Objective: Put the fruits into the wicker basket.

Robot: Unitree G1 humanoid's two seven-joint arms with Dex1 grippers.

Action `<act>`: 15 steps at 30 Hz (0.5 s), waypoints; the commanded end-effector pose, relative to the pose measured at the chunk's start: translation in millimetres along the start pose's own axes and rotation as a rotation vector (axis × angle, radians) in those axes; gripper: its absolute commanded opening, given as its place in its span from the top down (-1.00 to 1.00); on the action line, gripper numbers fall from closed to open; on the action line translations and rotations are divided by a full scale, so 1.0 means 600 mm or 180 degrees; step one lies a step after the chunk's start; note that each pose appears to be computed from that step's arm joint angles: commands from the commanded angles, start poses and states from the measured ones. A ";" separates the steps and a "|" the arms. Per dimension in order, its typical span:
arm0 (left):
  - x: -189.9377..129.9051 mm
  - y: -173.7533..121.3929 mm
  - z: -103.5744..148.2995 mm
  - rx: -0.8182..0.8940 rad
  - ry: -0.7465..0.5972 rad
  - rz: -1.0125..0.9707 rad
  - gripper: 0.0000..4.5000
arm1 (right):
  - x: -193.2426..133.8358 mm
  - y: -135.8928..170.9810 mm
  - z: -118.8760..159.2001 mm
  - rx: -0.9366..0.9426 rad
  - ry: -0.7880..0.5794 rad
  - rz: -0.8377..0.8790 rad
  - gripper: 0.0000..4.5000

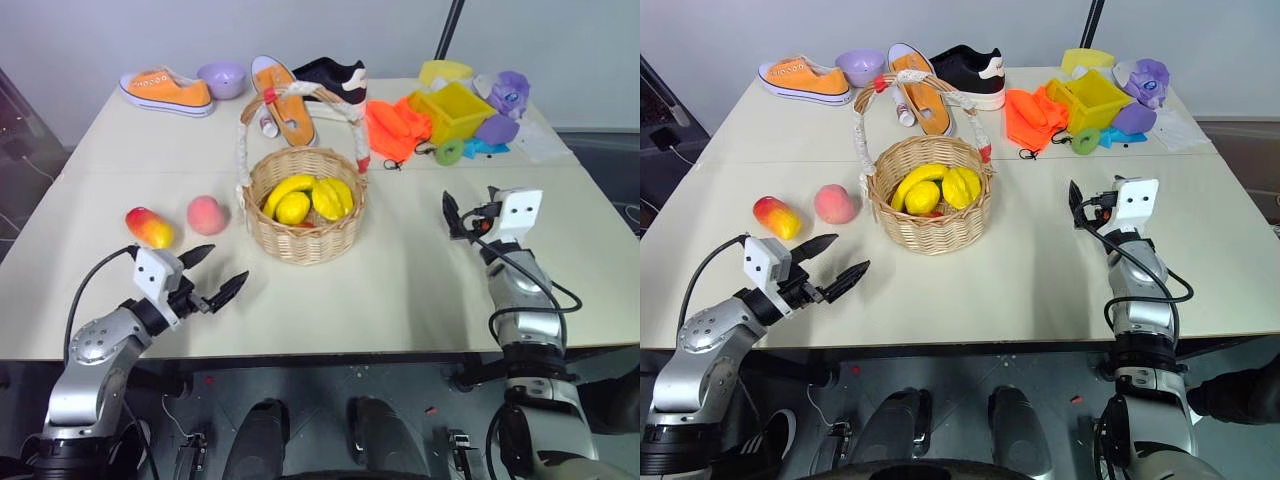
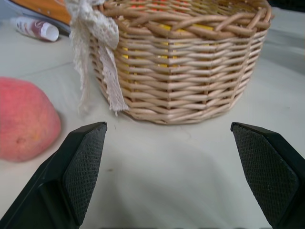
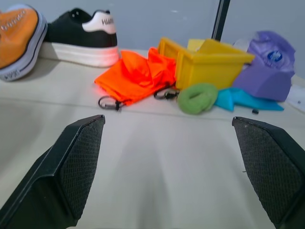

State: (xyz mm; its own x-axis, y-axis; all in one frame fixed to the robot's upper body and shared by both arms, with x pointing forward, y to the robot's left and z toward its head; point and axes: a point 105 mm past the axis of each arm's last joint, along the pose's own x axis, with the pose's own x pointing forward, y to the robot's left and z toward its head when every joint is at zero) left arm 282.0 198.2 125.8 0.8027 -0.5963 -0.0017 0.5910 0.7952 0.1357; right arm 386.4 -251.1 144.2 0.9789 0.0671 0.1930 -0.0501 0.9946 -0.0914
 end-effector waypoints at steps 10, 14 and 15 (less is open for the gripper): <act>-0.001 -0.008 0.016 0.0109 -0.0133 -0.0019 -1.00 | 0.008 0.007 0.026 -0.0075 -0.0163 0.0120 -0.98; -0.002 -0.009 0.016 0.0093 -0.0140 -0.0012 -1.00 | 0.008 0.012 0.025 -0.0071 -0.0160 0.0164 -0.98; -0.002 -0.009 0.015 0.0091 -0.0133 -0.0010 -1.00 | 0.007 0.013 0.025 -0.0074 -0.0159 0.0169 -0.98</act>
State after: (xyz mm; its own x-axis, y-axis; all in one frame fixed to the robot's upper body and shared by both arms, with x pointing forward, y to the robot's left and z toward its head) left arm 280.3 197.1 123.7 0.8063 -0.5915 0.0051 0.5859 0.7998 0.1305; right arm 387.0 -242.5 143.1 0.9755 0.1158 0.1869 -0.0963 0.9892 -0.1104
